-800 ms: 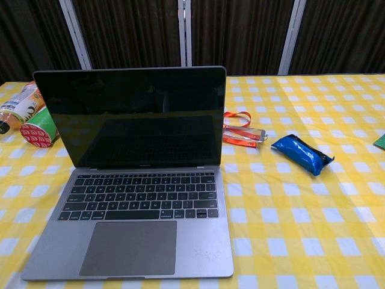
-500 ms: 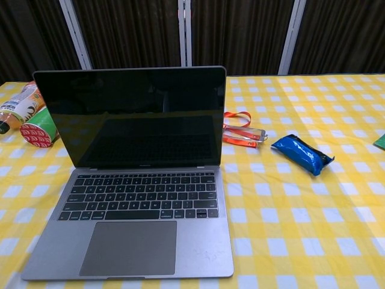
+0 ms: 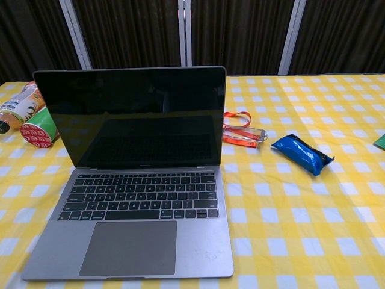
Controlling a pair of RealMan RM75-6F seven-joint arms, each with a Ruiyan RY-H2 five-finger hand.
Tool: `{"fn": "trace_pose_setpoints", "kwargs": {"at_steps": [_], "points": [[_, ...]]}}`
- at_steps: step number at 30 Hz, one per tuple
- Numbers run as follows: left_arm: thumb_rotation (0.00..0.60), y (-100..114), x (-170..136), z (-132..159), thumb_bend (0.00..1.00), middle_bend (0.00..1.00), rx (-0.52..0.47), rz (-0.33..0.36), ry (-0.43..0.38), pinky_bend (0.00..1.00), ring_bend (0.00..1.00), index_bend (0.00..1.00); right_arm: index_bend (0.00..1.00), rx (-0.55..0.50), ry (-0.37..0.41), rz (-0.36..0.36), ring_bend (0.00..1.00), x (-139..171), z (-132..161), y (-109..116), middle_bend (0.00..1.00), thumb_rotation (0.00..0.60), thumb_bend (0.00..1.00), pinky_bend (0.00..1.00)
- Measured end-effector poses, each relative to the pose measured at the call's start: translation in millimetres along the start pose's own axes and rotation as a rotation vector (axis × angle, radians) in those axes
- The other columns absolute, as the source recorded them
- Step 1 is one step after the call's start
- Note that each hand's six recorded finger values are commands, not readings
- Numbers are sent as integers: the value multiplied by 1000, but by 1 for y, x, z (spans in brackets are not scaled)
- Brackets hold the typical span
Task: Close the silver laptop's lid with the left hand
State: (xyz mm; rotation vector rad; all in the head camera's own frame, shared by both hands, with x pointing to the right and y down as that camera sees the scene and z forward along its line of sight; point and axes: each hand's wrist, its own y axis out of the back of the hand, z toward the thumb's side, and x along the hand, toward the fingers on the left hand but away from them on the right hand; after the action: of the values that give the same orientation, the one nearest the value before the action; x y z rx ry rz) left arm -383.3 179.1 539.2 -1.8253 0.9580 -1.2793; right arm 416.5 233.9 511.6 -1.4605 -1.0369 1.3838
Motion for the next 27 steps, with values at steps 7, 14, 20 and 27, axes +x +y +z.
{"fn": "trace_pose_setpoints", "kwargs": {"at_steps": [7, 14, 20, 27], "points": [[600, 13, 74, 42, 1000, 0, -20, -85, -111, 37, 11, 97, 39, 5, -17, 12, 0, -3, -4, -5, 0, 600, 0, 0], [600, 6, 120, 75, 1000, 127, -37, -153, -166, 193, 147, 163, 39, 13, -8, 15, 0, -3, -1, -8, 0, 600, 0, 0], [600, -9, 137, 87, 1000, 231, -65, -206, -163, 288, 240, 225, 39, 15, -15, 15, 0, -3, -3, -8, 0, 600, 0, 0], [600, -15, 133, 86, 1000, 263, -70, -230, -160, 316, 270, 245, 39, 18, -9, 11, 0, -3, -1, -8, 0, 600, 0, 0]]}}
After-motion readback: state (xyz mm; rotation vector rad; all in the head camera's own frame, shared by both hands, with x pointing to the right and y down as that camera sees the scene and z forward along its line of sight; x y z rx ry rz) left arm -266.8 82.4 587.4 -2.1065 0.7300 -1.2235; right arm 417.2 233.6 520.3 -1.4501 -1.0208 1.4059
